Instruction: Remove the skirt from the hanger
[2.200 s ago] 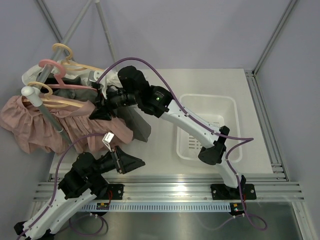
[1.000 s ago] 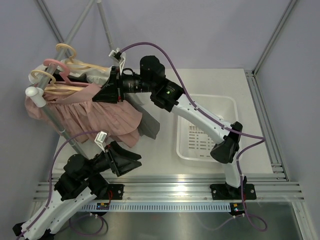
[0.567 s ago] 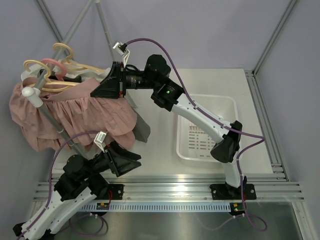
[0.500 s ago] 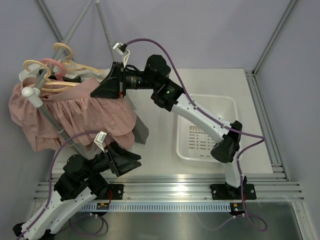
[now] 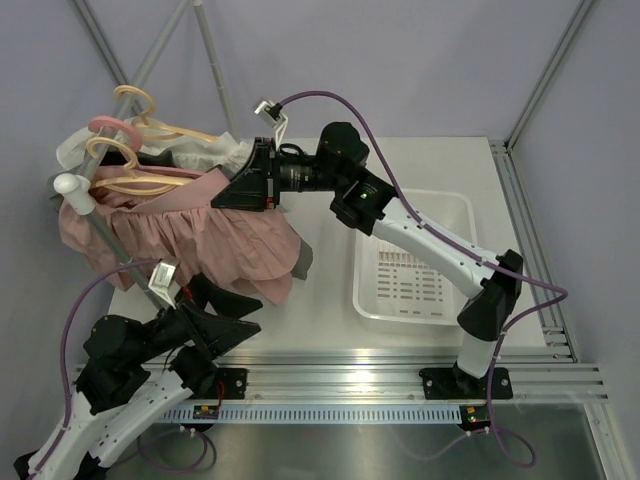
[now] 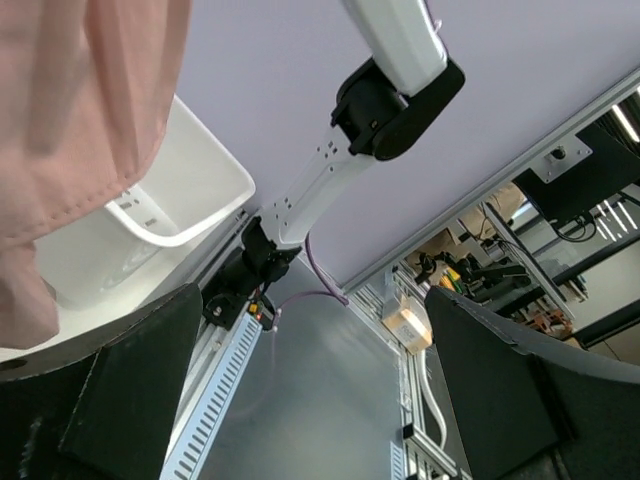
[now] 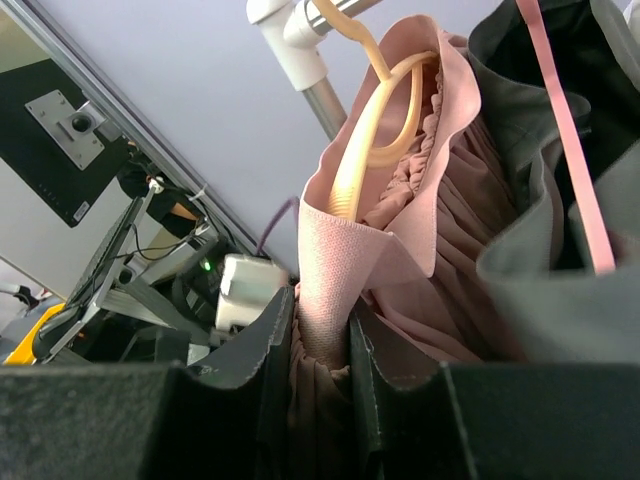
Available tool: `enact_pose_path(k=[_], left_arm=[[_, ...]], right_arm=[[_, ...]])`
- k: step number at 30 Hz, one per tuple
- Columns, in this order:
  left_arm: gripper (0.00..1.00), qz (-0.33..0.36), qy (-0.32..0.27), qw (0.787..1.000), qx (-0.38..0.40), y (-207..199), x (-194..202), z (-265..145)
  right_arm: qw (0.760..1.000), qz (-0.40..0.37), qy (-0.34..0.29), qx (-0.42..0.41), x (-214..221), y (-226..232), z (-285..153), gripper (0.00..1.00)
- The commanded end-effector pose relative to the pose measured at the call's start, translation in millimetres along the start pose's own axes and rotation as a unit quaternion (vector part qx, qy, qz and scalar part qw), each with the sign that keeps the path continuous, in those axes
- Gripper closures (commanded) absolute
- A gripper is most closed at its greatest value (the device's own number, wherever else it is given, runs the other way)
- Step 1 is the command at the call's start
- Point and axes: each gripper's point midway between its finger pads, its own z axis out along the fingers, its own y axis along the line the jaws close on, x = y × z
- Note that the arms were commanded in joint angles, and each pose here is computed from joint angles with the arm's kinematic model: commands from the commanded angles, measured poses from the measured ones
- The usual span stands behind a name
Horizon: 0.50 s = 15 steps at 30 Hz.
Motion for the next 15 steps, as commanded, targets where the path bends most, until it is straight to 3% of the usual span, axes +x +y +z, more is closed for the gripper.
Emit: enact_pose_path(k=[1, 9, 15], left_arm=[[0.02, 0.046, -0.021, 0.999, -0.013, -10.6, -20.0, -2.1], [0.03, 0.081, -0.032, 0.995, -0.043, -12.4, -39.9, 4.5], [0.05, 0.089, -0.076, 0.991, -0.059, -17.7, -62.6, 2.4]], right_arm=[[0.996, -0.066, -0.051, -0.02, -37.7, 40.1, -22.3, 1.0], [0.996, -0.052, -0.057, -0.042, -48.2, 52.5, -37.0, 1.0], [0.996, -0.068, -0.058, 0.001, -36.0, 59.8, -65.3, 1.0]])
